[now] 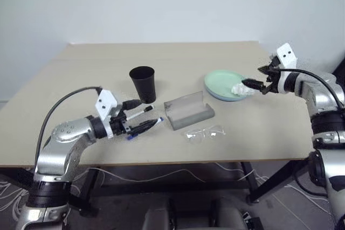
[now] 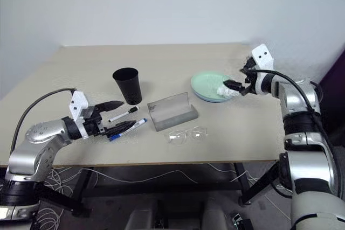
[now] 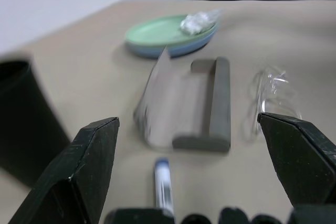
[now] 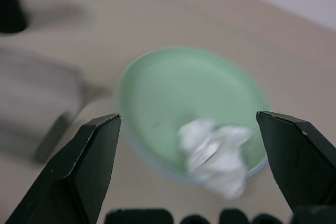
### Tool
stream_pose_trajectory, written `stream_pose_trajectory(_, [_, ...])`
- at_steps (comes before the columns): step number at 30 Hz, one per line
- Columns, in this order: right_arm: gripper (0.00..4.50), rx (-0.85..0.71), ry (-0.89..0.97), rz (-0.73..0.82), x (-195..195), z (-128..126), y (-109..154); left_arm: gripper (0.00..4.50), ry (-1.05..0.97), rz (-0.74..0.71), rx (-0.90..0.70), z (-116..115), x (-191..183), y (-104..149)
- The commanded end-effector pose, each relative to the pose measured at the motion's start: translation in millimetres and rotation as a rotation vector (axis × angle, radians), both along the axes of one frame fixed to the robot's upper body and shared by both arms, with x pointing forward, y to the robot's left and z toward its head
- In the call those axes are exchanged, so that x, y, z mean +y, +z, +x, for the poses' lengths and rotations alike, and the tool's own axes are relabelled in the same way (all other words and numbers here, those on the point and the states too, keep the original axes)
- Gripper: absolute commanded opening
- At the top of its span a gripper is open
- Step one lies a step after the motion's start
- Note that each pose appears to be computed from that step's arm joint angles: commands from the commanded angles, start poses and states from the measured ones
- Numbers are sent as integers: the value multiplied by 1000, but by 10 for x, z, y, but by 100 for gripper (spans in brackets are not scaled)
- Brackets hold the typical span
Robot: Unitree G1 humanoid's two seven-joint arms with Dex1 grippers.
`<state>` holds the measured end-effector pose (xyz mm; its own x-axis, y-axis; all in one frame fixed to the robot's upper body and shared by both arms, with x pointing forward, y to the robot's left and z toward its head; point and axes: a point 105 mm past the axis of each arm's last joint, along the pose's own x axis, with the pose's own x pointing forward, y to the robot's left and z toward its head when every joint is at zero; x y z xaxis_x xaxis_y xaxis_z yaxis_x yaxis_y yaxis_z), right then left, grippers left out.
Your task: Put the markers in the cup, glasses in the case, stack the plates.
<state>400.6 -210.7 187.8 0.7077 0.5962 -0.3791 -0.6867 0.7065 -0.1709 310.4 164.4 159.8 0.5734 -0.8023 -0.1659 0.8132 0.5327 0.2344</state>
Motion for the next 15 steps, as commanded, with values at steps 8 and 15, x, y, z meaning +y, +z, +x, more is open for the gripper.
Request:
stream_pose_trajectory(8, [446, -51, 111, -24, -6, -291, 376, 450, -262, 225, -73, 142, -755, 197])
stream_pose_trajectory(15, [446, 43, 202, -52, 42, -570, 233, 450, -363, 356, 4, 206, -1302, 38])
